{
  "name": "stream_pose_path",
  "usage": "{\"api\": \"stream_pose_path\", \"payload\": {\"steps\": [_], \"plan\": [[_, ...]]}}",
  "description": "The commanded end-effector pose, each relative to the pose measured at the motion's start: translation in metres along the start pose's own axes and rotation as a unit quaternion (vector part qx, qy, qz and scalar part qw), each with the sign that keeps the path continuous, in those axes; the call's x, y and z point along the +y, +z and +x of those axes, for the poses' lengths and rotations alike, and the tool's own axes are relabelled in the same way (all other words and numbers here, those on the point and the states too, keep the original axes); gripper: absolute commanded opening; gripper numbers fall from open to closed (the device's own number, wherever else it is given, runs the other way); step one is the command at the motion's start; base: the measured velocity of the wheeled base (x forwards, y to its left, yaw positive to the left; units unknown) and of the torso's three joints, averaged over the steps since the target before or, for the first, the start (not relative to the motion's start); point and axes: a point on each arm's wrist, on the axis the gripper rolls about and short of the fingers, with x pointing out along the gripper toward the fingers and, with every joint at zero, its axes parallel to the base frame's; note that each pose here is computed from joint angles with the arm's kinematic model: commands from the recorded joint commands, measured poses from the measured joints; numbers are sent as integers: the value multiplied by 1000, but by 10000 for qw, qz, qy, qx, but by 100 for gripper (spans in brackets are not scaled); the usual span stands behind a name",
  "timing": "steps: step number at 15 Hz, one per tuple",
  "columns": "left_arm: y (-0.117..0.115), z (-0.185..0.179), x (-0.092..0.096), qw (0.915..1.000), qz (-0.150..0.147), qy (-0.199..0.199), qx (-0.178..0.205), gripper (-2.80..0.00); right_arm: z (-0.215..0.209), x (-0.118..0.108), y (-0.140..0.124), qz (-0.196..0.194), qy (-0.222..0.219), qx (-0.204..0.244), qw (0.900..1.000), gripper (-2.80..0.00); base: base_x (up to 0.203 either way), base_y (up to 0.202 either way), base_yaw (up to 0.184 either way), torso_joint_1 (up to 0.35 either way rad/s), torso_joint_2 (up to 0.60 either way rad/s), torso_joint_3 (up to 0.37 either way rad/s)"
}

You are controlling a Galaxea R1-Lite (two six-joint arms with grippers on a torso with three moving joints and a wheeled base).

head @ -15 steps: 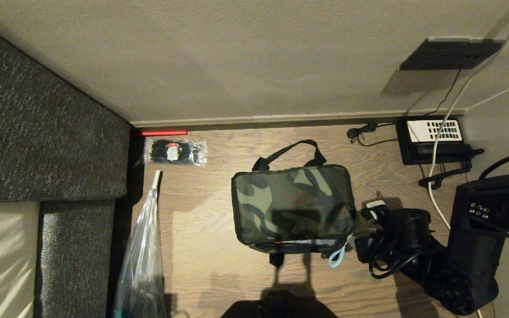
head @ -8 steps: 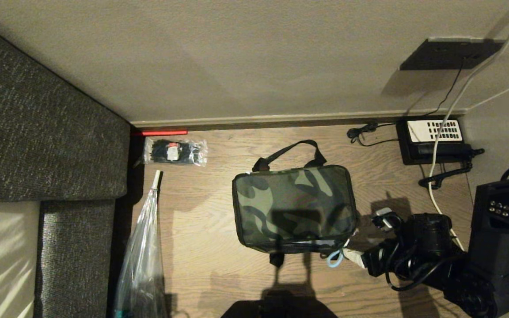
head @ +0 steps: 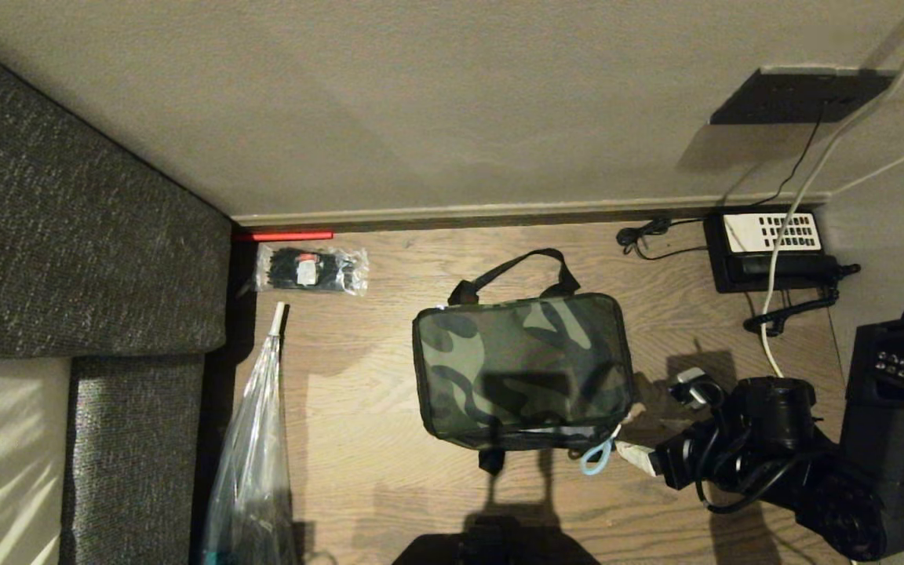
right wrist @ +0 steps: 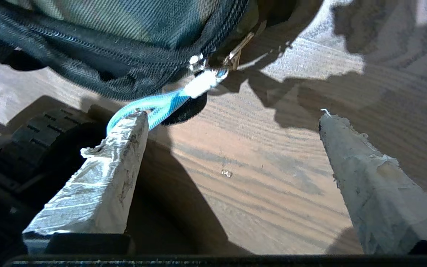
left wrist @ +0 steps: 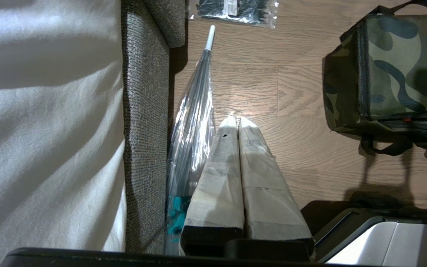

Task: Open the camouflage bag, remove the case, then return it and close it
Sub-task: Open the top of the storage box

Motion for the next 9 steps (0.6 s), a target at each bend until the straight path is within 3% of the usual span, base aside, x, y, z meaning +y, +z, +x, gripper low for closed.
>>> {"api": "stream_pose_path", "payload": {"steps": [1,9], "plan": [[-1,0,0,10000,-1,4,15,-280,9,-2,-5,10,-14,44,10000,0,0,0,0,0,0,0],[-1,0,0,10000,-1,4,15,-280,32,-11,1,-18,-493,-279,9984,0,0,0,0,0,0,0]]}}
